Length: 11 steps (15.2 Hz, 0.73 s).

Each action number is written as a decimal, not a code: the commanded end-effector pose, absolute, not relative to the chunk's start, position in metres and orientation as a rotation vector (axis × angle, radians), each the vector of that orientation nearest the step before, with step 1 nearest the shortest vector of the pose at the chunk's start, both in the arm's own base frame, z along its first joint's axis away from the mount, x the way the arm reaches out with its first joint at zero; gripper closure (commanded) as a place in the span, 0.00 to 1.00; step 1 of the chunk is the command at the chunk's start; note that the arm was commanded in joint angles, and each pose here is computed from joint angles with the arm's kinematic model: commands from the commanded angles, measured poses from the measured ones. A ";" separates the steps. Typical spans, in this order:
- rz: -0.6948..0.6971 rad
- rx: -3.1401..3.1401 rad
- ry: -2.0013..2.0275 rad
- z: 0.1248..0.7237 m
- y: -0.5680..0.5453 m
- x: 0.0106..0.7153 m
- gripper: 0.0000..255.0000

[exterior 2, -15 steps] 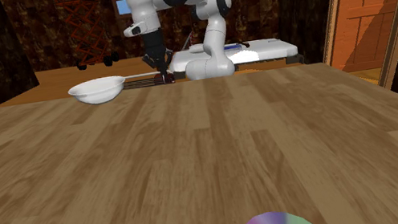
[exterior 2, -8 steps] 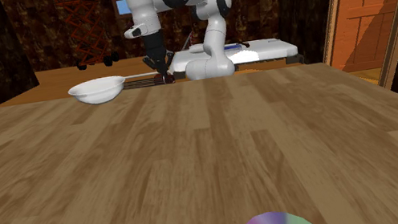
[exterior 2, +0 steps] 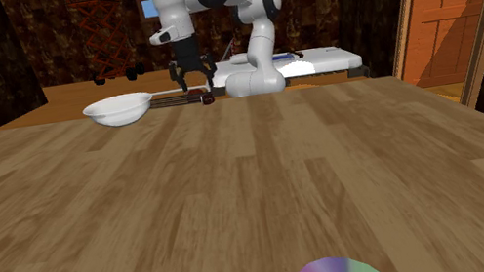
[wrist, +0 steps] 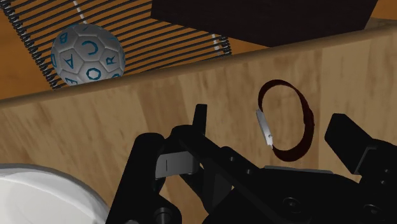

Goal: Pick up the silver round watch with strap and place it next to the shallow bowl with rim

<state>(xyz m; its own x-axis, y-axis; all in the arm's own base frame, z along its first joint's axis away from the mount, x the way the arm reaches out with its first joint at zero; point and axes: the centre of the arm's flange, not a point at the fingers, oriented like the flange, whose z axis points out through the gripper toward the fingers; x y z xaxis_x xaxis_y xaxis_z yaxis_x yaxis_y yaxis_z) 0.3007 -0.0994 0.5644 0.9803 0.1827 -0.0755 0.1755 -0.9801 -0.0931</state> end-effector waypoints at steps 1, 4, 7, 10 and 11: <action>0.128 -3.040 -0.276 0.584 -0.100 0.300 0.00; 0.128 -3.040 -0.276 0.608 -0.102 0.303 0.00; 0.128 -3.040 -0.276 0.608 -0.102 0.303 0.00; 0.128 -3.040 -0.276 0.608 -0.102 0.303 0.00; 0.128 -3.040 -0.276 0.608 -0.102 0.303 0.00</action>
